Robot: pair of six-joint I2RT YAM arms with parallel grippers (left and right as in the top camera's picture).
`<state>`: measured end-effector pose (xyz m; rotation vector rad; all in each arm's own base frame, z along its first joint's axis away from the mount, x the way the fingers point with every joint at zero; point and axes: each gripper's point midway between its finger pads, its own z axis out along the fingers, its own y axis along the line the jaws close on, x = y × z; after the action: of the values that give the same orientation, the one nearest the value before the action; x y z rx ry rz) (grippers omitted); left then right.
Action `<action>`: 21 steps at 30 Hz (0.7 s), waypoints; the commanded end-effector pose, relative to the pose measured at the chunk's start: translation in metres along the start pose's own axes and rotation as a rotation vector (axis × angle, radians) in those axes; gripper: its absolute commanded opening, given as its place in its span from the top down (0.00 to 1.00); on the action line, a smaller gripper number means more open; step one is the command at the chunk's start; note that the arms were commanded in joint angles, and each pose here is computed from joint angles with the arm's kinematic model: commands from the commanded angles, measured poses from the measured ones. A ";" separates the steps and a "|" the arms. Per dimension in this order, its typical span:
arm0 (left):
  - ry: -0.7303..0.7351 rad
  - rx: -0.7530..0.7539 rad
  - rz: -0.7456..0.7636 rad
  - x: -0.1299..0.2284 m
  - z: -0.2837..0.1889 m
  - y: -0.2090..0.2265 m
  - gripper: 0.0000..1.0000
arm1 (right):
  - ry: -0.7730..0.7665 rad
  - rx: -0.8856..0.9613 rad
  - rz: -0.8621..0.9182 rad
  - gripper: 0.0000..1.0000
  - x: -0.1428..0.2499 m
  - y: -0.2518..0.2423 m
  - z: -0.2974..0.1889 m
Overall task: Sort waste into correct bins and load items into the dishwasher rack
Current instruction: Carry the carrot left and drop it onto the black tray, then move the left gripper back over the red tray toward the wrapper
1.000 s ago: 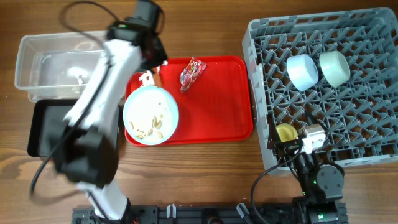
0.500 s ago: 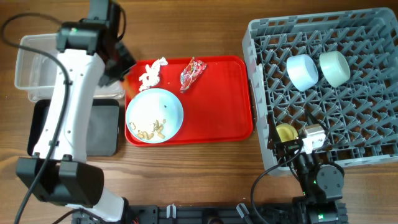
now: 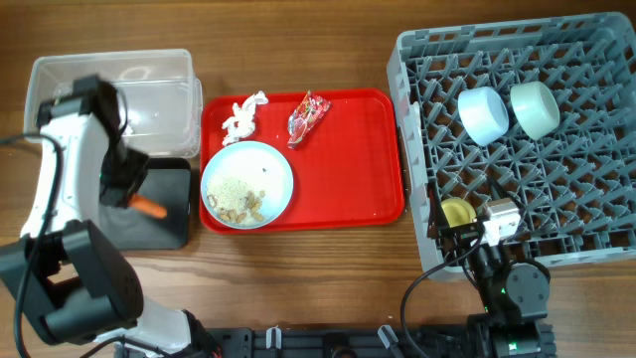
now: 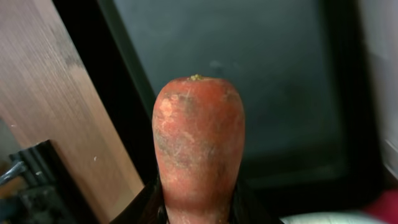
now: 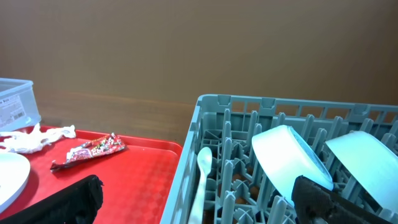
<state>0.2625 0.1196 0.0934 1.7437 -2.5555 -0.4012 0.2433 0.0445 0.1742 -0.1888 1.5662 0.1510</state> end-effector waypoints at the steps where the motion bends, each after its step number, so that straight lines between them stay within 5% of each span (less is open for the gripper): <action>1: 0.041 0.048 -0.096 -0.008 0.012 0.005 0.34 | -0.006 -0.015 0.000 0.00 -0.001 0.002 0.000; 3: 0.093 0.125 -0.061 -0.004 0.008 -0.006 0.19 | -0.006 -0.015 0.000 0.00 -0.001 0.002 0.000; 9: 0.099 0.304 0.140 0.014 -0.033 -0.056 0.18 | -0.006 -0.015 0.000 0.00 -0.001 0.002 0.000; 15: -0.102 0.540 0.692 0.093 -0.082 -0.156 0.26 | -0.006 -0.015 0.000 0.00 -0.001 0.002 0.000; 17: -0.234 0.621 0.963 0.135 -0.098 -0.194 0.21 | -0.006 -0.015 0.000 0.00 -0.001 0.002 0.000; 21: -0.433 0.637 1.152 0.185 -0.102 -0.239 0.13 | -0.006 -0.015 0.000 0.00 -0.001 0.002 0.000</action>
<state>0.4181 -0.1053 0.1329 0.4280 -3.5413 0.3283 0.2433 0.0445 0.1742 -0.1888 1.5662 0.1510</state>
